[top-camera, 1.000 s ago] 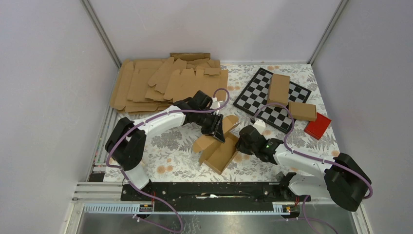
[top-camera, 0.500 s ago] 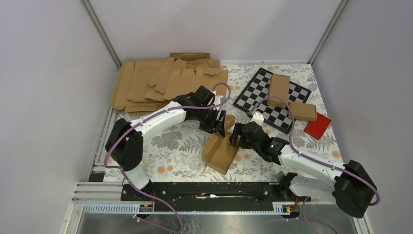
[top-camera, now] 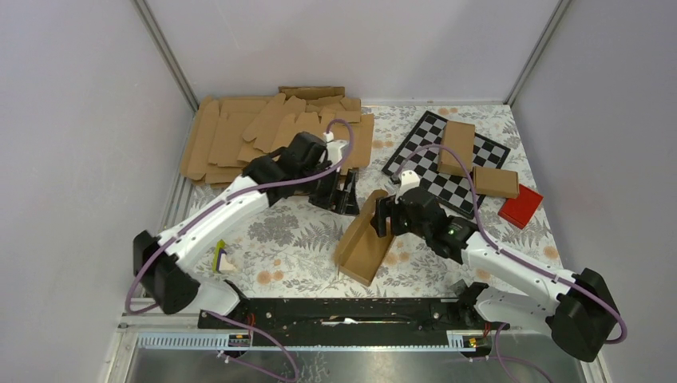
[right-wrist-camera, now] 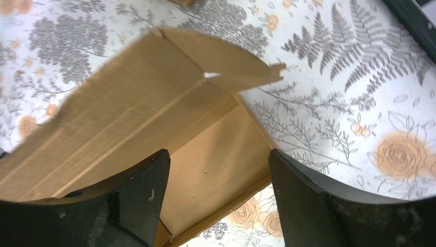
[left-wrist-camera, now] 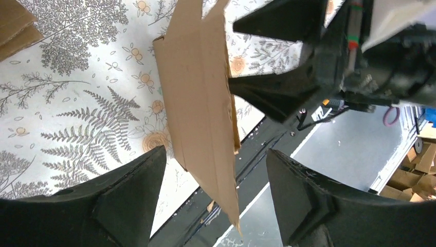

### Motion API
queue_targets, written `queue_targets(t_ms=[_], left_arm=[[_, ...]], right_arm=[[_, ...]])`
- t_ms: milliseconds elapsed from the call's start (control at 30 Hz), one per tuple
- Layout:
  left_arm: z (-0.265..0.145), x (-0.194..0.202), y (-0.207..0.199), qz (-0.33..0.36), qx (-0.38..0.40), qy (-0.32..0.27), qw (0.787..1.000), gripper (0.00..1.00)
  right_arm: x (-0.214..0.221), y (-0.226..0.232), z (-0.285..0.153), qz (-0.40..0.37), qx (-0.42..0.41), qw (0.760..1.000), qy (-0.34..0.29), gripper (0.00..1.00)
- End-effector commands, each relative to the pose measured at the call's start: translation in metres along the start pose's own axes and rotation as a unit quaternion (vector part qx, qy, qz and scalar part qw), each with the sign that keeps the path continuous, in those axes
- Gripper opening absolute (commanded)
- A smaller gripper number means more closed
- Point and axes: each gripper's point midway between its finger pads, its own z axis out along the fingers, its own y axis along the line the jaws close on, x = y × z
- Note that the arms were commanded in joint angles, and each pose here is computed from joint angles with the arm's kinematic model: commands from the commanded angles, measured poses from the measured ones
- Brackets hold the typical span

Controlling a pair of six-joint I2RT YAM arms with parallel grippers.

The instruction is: Fold the paper box

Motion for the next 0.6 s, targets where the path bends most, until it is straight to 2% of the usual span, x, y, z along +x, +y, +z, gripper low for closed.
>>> queue_targets(t_ms=[0, 67, 233, 367, 467, 567], left_arm=[[-0.024, 0.008, -0.007, 0.002, 0.005, -0.024, 1.0, 0.76], [-0.026, 0.015, -0.007, -0.003, 0.009, -0.021, 1.0, 0.76], [-0.027, 0.018, -0.011, 0.001, 0.012, -0.019, 1.0, 0.55], [-0.022, 0.009, -0.016, 0.012, 0.002, -0.025, 1.0, 0.55], [-0.01, 0.011, -0.017, 0.013, -0.006, -0.011, 1.0, 0.56], [0.002, 0.019, -0.017, 0.015, -0.013, 0.009, 1.0, 0.55]], right_arm=[[-0.048, 0.024, -0.012, -0.062, -0.085, 0.993, -0.051, 0.76], [-0.058, 0.028, -0.015, -0.064, -0.107, 0.991, -0.055, 0.8], [-0.068, 0.022, -0.02, -0.07, -0.094, 0.991, -0.064, 0.93], [-0.065, 0.019, -0.023, -0.059, -0.088, 0.992, -0.067, 0.95], [-0.061, 0.015, -0.027, -0.041, -0.081, 0.993, -0.071, 0.89], [-0.058, 0.008, -0.035, -0.033, -0.067, 0.994, -0.078, 0.89]])
